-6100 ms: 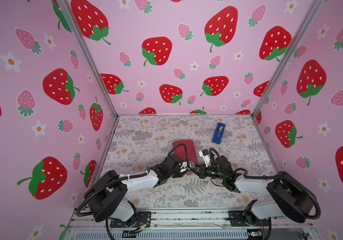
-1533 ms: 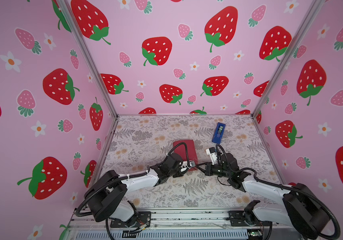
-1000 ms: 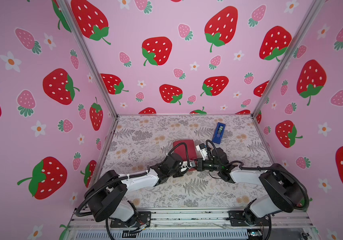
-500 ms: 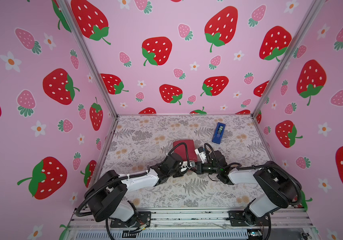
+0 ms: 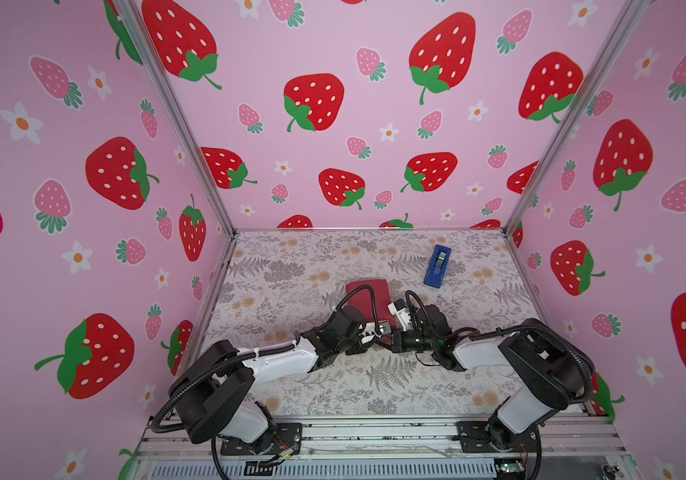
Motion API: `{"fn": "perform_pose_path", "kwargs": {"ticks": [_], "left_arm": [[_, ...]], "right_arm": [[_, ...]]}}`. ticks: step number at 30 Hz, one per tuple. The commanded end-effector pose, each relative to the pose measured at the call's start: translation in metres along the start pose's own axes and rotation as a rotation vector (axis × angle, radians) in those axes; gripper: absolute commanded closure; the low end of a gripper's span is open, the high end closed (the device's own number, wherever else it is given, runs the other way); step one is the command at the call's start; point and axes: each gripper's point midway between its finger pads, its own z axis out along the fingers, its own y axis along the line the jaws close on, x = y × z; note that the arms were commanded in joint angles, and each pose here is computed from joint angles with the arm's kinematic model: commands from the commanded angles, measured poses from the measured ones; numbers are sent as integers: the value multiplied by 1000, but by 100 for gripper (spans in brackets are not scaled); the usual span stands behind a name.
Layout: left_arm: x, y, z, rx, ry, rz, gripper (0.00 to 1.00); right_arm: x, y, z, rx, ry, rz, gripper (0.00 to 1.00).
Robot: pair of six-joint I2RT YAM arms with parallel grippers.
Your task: Wrap the gift box in paper
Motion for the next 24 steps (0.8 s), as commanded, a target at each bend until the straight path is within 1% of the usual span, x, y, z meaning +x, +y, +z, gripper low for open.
{"fn": "perform_pose_path", "kwargs": {"ticks": [1, 2, 7, 8, 14, 18, 20, 24], "left_arm": [[41, -23, 6, 84, 156, 17, 66], [41, -23, 6, 85, 156, 17, 66], [41, -23, 6, 84, 157, 19, 66], [41, -24, 7, 85, 159, 19, 66], [41, -24, 7, 86, 160, 19, 66], [41, -24, 7, 86, 159, 19, 67], [41, -24, 7, 87, 159, 19, 66], [41, -24, 7, 88, 158, 19, 67]], "right_arm": [[-1, 2, 1, -7, -14, 3, 93], [-1, 2, 0, -5, -16, 4, 91], [2, 0, -4, 14, -14, 2, 87], [3, 0, -5, 16, -12, -1, 85], [7, 5, -19, 40, -21, -18, 62], [8, 7, -31, 63, -30, -35, 56], [7, 8, -36, 72, -39, -38, 55], [-1, 6, -50, 98, -80, -31, 49]]}}
